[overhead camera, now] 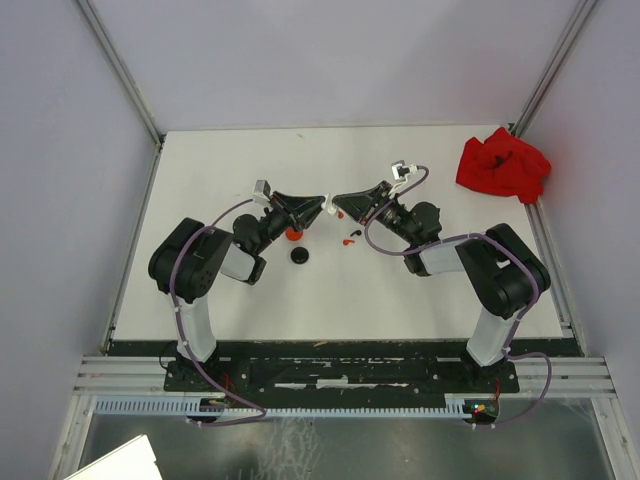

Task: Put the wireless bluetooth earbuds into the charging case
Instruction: Place the earbud in the charging case.

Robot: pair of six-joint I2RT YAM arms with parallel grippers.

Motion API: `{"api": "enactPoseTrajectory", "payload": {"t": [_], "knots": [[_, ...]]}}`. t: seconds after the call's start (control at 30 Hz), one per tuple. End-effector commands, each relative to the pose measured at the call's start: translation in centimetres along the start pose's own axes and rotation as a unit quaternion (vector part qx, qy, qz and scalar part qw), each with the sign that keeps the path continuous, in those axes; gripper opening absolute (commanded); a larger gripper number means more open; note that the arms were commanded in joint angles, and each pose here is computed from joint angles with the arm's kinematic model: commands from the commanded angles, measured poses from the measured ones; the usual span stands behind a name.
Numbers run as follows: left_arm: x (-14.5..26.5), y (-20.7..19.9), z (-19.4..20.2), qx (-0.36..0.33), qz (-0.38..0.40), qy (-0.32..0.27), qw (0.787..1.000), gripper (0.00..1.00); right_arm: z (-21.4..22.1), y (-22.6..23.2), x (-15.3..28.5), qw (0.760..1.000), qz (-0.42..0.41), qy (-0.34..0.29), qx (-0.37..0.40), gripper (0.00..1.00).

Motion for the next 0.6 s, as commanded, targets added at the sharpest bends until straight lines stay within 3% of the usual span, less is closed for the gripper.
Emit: {"api": "enactPoseTrajectory", "payload": {"t": [0.0, 0.57], "knots": [[0.26, -5.89, -0.11, -0.039, 0.119, -0.003, 0.992, 0.03, -0.40, 1.20, -0.15, 0.999, -0.031, -0.008, 0.021, 0.02], [0.56, -5.98, 0.02, -0.040, 0.118, -0.004, 0.992, 0.03, -0.55, 1.05, 0.03, 0.999, -0.026, -0.014, 0.031, 0.02]]}}
Point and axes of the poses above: each gripper's point midway between its finger pads, its own x axis back along the fingers, its own y axis along the line the jaws close on, z = x × y, the point moved 4 cm from there along x, back along the fingers, and after that the axes turned 12 degrees about -x, right-handed, at the moved point
